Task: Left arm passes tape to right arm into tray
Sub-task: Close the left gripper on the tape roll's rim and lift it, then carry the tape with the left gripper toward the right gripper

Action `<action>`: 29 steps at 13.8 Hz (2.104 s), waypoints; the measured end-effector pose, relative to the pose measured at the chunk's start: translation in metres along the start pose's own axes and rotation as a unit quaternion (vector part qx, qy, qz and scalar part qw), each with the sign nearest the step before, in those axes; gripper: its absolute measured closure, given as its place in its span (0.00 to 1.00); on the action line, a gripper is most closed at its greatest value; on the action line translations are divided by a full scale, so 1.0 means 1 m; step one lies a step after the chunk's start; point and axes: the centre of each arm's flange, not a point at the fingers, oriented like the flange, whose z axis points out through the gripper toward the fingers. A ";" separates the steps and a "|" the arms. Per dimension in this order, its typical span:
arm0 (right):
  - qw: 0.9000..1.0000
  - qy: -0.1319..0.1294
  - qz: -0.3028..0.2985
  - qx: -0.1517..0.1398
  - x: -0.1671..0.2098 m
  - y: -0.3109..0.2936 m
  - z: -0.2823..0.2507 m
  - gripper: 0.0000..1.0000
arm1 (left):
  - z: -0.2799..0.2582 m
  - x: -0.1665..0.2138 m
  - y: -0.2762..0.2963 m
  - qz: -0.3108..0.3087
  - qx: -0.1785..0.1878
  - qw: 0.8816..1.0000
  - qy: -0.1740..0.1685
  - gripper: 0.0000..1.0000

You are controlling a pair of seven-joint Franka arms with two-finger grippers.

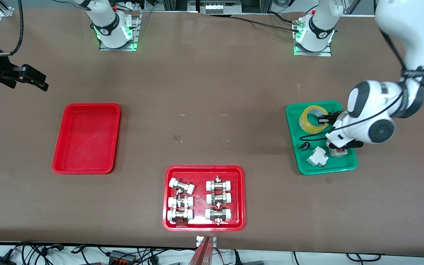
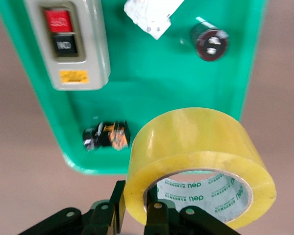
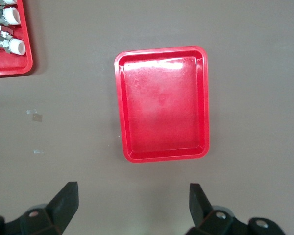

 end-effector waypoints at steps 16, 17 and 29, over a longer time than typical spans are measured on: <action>0.998 -0.061 -0.014 0.017 0.000 -0.006 0.026 0.00 | -0.099 -0.065 0.305 0.115 -0.203 0.968 0.097 0.79; 0.996 -0.074 -0.018 0.038 0.000 -0.011 0.031 0.00 | -0.090 -0.062 0.328 0.088 -0.234 0.964 0.096 0.79; 0.943 -0.097 -0.108 0.300 0.054 -0.061 0.119 0.00 | -0.044 -0.056 0.441 -0.051 -0.344 0.931 0.109 0.79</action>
